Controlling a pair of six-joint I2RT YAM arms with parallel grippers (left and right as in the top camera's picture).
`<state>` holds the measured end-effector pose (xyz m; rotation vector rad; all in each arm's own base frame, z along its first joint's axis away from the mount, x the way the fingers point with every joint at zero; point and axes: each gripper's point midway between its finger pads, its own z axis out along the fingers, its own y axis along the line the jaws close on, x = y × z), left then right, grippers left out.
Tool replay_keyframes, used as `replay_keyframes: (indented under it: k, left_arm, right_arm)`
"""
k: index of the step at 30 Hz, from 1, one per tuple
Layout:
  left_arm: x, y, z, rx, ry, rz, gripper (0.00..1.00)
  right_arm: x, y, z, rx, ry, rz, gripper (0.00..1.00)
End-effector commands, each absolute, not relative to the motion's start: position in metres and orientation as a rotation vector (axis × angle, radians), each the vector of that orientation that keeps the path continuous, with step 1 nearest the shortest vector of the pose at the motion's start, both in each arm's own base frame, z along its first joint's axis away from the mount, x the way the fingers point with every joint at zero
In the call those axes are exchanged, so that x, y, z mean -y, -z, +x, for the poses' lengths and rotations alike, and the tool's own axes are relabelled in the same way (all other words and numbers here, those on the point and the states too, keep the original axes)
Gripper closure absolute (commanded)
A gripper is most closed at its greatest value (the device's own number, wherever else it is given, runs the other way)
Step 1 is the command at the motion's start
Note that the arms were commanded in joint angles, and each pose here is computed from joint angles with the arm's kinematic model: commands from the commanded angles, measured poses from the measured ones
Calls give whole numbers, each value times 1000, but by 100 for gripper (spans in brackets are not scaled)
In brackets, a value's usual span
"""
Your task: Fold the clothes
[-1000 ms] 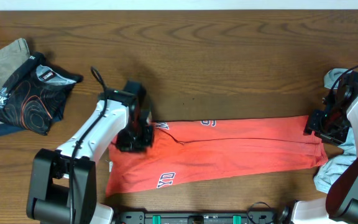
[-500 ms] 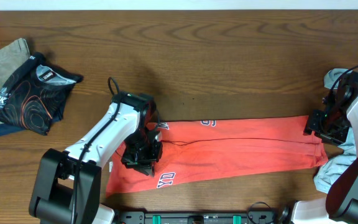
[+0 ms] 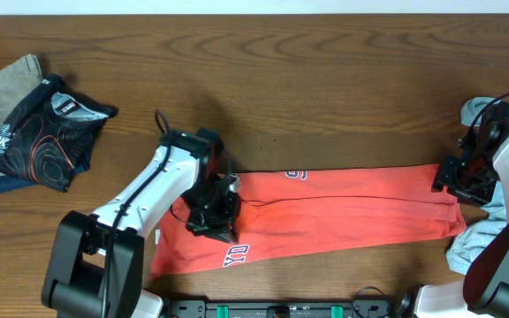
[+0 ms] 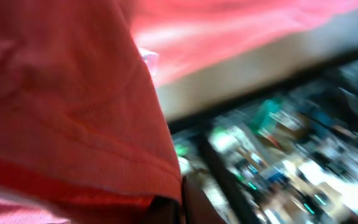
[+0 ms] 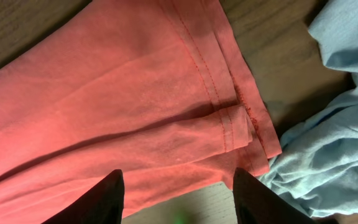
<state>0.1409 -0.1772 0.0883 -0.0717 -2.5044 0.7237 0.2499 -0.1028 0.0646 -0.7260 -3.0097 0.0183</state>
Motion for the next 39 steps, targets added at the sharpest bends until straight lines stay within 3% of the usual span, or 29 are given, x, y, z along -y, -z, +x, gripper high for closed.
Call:
replay_keyframes:
  k: [1, 13, 28, 29, 30, 31, 32, 34, 37, 39]
  left_arm:
    - [218, -122, 131, 2318, -1054, -103, 94]
    - [245, -124, 98, 2261, -1041, -304, 94]
    - [125, -53, 180, 2750, -378, 4, 94]
    - [117, -51, 186, 2773, -357, 33, 91]
    - [109, -50, 191, 2790, -342, 62, 79]
    - [103, -49, 195, 2800, -333, 93, 57]
    - [98, -48, 198, 2805, -326, 117, 47]
    - [88, -48, 200, 2805, -318, 173, 44]
    - [75, -49, 202, 2792, -326, 259, 31]
    - [69, -49, 203, 2783, -330, 313, 30]
  right_arm:
    - [108, -66, 248, 3009, -25, -756, 45]
    - [108, -66, 247, 3008, -24, -755, 45]
    - [107, -66, 247, 3008, -24, -755, 45]
    - [108, -66, 247, 3008, -24, -755, 45]
    - [107, -66, 247, 3008, -24, -756, 45]
    - [108, -66, 247, 3008, -24, -755, 45]
    - [107, -66, 247, 3008, -24, -755, 45]
    - [107, -66, 247, 3008, -24, -755, 45]
    - [108, -66, 248, 3009, -25, -756, 45]
    - [108, -66, 248, 3009, -25, -756, 45]
